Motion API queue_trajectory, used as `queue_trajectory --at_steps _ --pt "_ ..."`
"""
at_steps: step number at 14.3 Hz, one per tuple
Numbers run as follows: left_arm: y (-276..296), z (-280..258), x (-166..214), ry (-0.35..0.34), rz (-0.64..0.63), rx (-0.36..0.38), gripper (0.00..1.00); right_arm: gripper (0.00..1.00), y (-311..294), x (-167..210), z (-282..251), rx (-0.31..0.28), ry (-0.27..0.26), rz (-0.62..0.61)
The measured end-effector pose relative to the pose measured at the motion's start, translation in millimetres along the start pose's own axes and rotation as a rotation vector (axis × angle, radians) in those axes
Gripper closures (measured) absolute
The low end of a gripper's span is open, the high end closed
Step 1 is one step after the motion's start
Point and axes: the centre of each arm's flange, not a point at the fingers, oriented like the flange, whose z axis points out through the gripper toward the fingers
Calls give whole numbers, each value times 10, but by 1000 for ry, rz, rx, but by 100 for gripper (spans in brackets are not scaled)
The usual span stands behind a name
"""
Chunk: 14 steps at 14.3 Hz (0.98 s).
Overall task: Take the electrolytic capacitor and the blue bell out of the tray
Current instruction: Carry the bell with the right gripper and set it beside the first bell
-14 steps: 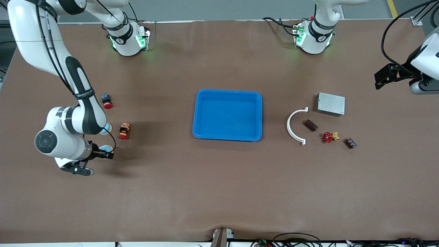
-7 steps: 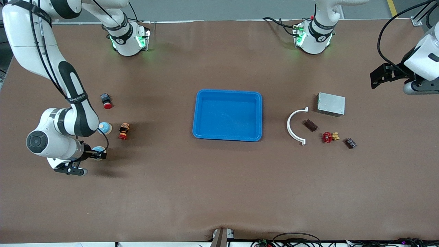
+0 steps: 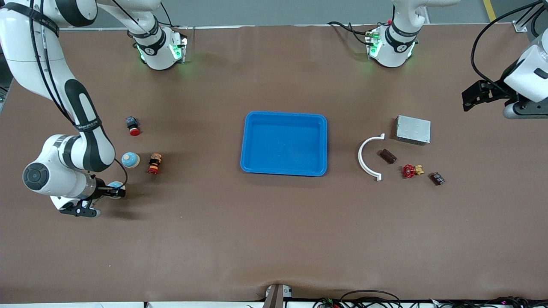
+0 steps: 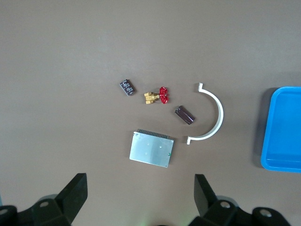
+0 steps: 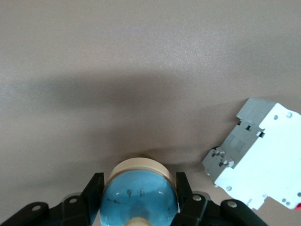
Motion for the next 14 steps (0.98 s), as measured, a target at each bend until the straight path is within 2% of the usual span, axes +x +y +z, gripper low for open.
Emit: queue_trajectory --at_steps 14 --pt "25 -4 1 2 4 -4 0 33 -88 -11 133 10 30 -10"
